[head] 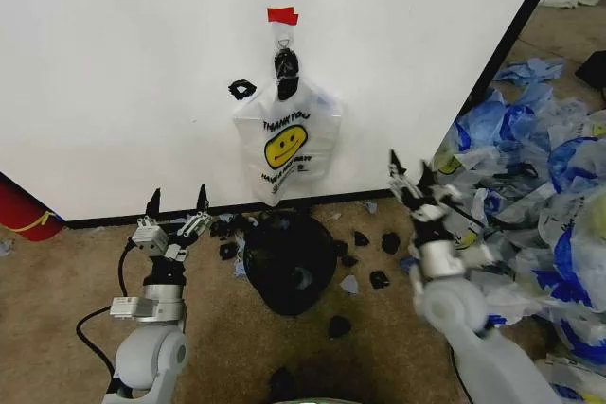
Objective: Pick up the garbage bag from the wall and place it over the trash bin.
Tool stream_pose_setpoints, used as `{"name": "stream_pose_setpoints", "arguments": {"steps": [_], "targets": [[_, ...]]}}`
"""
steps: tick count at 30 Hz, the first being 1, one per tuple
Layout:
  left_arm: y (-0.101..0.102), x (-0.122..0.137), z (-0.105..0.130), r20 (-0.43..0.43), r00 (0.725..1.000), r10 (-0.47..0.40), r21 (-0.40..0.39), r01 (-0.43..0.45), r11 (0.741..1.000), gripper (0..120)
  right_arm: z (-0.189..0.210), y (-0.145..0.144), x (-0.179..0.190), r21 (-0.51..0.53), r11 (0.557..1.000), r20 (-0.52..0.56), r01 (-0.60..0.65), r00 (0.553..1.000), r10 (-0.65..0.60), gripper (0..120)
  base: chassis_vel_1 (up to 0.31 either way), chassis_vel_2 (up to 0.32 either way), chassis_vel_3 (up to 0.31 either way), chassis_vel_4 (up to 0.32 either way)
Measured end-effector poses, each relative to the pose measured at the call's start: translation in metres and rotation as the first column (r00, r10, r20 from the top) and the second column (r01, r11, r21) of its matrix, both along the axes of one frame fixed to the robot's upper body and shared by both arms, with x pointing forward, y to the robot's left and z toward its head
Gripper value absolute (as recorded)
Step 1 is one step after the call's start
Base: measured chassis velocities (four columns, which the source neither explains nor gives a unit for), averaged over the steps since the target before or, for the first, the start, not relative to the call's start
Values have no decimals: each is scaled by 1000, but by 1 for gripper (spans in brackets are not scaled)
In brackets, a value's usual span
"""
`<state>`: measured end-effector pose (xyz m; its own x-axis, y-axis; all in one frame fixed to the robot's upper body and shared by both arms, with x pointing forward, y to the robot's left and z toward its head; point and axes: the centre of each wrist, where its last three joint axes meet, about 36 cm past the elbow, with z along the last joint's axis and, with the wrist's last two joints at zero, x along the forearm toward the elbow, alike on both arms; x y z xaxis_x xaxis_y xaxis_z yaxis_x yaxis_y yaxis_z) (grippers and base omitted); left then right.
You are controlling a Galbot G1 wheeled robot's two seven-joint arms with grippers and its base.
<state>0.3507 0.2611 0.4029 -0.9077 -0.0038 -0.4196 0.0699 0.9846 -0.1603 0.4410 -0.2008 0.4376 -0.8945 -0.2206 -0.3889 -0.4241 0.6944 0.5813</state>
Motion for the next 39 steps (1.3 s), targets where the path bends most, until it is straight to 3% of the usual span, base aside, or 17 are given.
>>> {"name": "stream_pose_setpoints", "arguments": {"steps": [10, 13, 29, 39], "targets": [[-8, 2, -4, -13, 1000, 0, 9, 0, 1000, 100, 36, 64, 61, 135, 962, 37, -236, 972, 233, 98, 0, 0, 0, 0], [-11, 2, -5, -13, 1000, 5, 6, -4, 1000, 100, 48, 82, 75, 157, 947, 57, -280, 960, 275, 90, 0, 0, 0, 0], [-19, -11, -3, 2, 998, 67, -24, -67, 997, 100, 54, 137, 131, 209, 910, 66, -358, 933, 353, 93, 0, 0, 0, 0], [-17, -17, 4, 22, 996, 86, -28, -86, 996, 100, 63, 151, 151, 232, 903, 86, -362, 932, 352, 93, 0, 0, 0, 0]]}}
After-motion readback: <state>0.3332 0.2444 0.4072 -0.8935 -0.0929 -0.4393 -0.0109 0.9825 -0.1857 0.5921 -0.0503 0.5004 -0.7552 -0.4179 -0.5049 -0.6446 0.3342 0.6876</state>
